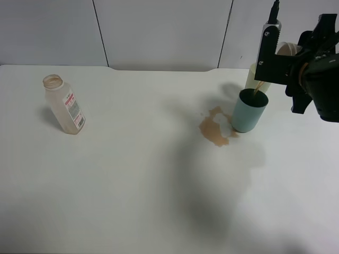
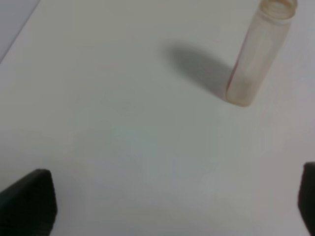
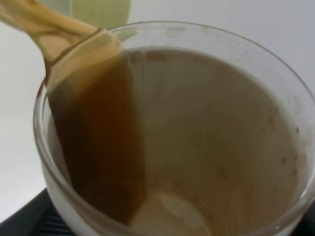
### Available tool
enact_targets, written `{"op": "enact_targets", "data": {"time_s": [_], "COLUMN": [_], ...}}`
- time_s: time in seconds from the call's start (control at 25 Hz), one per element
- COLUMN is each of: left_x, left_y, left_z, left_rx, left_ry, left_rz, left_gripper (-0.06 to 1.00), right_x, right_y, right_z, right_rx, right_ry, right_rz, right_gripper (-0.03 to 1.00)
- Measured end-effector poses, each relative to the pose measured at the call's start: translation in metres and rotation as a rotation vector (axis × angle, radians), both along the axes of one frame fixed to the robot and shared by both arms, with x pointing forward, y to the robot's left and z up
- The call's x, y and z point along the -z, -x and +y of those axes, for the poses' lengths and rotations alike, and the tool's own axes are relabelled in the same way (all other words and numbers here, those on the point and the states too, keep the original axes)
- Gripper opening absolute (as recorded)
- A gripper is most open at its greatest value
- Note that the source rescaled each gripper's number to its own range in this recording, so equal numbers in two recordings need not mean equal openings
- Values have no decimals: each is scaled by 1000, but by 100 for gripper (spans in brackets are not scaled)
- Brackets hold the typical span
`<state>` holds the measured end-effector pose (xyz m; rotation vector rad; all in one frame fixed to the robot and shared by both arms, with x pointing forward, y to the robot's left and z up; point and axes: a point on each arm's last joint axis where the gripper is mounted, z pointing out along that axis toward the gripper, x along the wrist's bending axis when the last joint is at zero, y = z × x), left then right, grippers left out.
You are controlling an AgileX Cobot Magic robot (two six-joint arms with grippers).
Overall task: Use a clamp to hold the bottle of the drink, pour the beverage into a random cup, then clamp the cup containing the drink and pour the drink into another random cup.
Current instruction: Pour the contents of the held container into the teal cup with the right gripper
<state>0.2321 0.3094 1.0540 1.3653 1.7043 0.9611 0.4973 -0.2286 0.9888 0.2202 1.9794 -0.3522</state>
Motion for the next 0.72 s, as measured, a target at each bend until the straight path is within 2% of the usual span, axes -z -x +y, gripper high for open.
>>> {"op": "enact_targets", "data": {"time_s": [0.16, 0.72], "left_x": [0, 0], "left_y": [0, 0], "left_z": [0, 0], "left_rx": [0, 0], "left_ry": [0, 0], "left_rz": [-1, -1], "left_gripper": [100, 100], "right_x": [0, -2], "right_y": [0, 0], "right_z": [0, -2], "right_rx": [-9, -64], "right_ry": [19, 202], "right_rz": [7, 62], "right_gripper": [0, 0]}}
